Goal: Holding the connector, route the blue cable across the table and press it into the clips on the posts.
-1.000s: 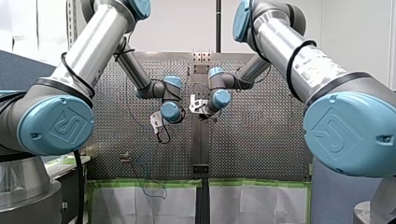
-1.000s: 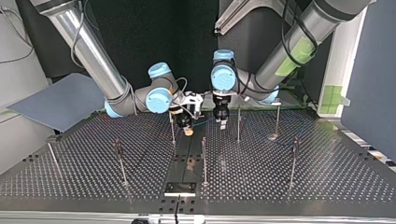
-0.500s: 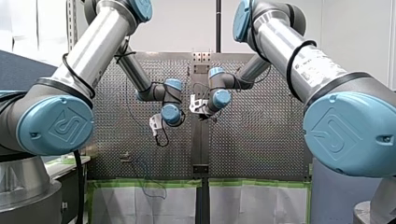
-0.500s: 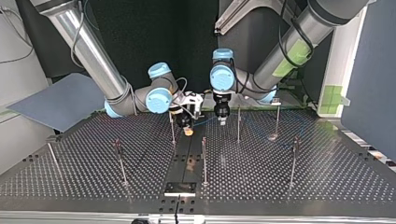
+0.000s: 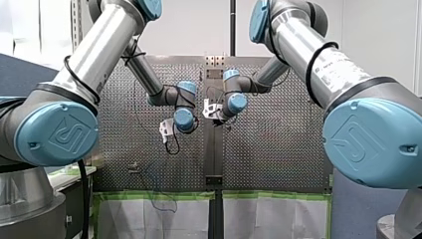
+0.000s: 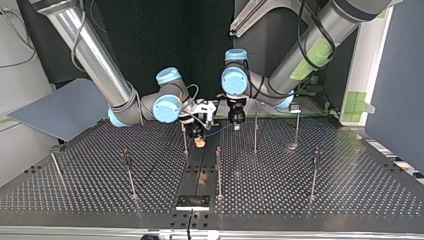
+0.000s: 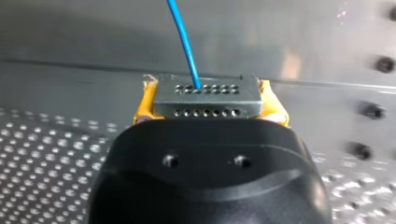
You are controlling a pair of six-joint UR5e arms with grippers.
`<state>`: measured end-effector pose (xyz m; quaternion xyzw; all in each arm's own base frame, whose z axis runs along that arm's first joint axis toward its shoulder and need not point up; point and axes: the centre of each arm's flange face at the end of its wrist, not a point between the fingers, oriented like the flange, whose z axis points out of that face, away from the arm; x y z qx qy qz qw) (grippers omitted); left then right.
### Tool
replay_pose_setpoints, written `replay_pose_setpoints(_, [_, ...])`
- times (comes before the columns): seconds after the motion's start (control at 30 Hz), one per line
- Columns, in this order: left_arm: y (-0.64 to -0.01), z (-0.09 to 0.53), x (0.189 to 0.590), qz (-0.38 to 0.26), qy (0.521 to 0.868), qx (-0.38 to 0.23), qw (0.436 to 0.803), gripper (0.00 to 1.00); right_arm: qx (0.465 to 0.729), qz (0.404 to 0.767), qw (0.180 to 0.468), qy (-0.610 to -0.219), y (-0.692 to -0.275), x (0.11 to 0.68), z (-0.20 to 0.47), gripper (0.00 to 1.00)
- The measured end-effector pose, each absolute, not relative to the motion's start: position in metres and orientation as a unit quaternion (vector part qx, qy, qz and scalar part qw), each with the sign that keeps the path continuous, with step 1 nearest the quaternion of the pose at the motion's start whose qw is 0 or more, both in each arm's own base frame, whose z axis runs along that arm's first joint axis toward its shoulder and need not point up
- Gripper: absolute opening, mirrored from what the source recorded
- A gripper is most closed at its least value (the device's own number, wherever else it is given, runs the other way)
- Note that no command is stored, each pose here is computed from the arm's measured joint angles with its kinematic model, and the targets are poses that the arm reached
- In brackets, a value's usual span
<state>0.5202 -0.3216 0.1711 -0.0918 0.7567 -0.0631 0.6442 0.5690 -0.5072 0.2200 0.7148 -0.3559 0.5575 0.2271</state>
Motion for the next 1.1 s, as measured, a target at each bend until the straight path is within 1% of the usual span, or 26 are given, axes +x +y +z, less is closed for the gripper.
replay_pose_setpoints(0.23, [-0.331, 0.203, 0.507, -0.072, 0.751, -0.091, 0.65, 0.0, 0.695, 0.577, 0.236, -0.359, -0.512, 0.557, 0.266, 0.0])
replay_pose_setpoints(0.4, [-0.335, 0.226, 0.495, -0.076, 0.749, -0.088, 0.652, 0.0, 0.689, 0.579, 0.24, -0.364, -0.512, 0.543, 0.296, 0.0])
replay_pose_setpoints(0.6, [-0.337, 0.253, 0.486, -0.084, 0.742, -0.088, 0.659, 0.0, 0.691, 0.579, 0.241, -0.359, -0.502, 0.534, 0.328, 0.0])
replay_pose_setpoints(0.77, [-0.336, 0.275, 0.477, -0.088, 0.739, -0.087, 0.662, 0.0, 0.703, 0.574, 0.235, -0.349, -0.484, 0.529, 0.344, 0.0])
replay_pose_setpoints(1.1, [-0.333, 0.318, 0.459, -0.098, 0.729, -0.091, 0.671, 0.0, 0.703, 0.567, 0.237, -0.356, -0.468, 0.502, 0.364, 0.0])
